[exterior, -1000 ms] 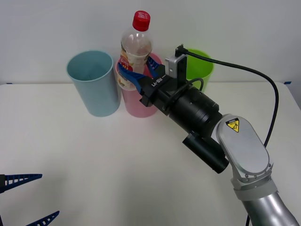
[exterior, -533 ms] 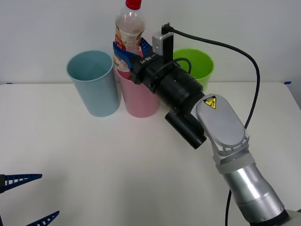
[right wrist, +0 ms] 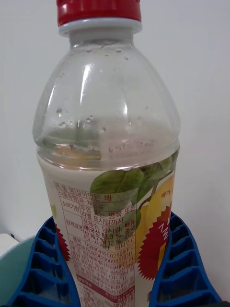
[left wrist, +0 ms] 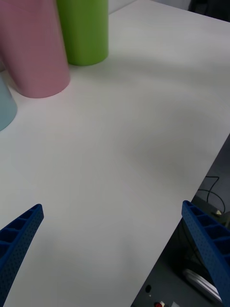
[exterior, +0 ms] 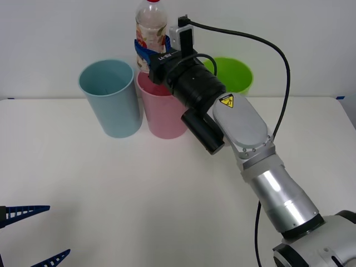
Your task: Put cans in the blue bin and PET bottles in the pink bin and trash in the green bin.
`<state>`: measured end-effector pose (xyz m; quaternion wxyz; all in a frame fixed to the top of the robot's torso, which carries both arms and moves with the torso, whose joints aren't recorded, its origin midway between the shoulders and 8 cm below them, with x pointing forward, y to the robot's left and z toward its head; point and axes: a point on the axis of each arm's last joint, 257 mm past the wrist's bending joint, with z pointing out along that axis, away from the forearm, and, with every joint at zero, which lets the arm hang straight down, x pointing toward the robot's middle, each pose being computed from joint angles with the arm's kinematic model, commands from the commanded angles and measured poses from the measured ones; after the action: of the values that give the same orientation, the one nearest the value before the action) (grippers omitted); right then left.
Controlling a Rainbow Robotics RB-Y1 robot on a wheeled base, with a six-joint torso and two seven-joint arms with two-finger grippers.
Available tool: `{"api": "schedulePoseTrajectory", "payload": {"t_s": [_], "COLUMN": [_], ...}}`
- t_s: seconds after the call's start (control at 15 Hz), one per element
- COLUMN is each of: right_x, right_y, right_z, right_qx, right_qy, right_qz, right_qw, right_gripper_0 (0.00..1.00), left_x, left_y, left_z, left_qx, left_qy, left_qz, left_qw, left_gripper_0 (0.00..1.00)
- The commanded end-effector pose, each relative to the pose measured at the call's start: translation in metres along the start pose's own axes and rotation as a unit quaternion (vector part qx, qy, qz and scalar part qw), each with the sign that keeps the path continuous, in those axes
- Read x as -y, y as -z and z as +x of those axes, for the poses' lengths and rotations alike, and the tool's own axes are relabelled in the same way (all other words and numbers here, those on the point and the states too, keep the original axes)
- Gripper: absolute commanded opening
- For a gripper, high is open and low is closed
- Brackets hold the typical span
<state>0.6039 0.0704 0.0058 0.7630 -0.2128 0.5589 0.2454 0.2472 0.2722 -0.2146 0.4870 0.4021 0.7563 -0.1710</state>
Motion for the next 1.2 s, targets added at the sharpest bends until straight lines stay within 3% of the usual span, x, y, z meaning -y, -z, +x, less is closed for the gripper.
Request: {"api": "schedulePoseTrajectory", "payload": {"t_s": [0.07,0.47,1.2], "right_x": [0.010,0.020,0.034], "right_y": [-0.005,-0.001,0.008], "right_z": [0.012,0.035,0.046], "right_qx": [-0.014,-0.039,-0.051], "right_qy": [0.011,0.027,0.038], "right_qz": [0.013,0.019,0.026], "right_qw": [0.9997,0.9987,0.9976], "right_gripper_0": [0.00,0.00,0.00], "left_x": [0.000,0.000,0.000], "left_y": [0.000,0.000,0.000], "left_z": [0.000,0.000,0.000], "left_qx": [0.000,0.000,0.000], "left_qy": [0.000,0.000,0.000], "left_qz": [0.000,0.000,0.000], "left_qw": [1.0000,1.0000,1.0000], "left_gripper_0": [1.00,1.00,1.00]}}
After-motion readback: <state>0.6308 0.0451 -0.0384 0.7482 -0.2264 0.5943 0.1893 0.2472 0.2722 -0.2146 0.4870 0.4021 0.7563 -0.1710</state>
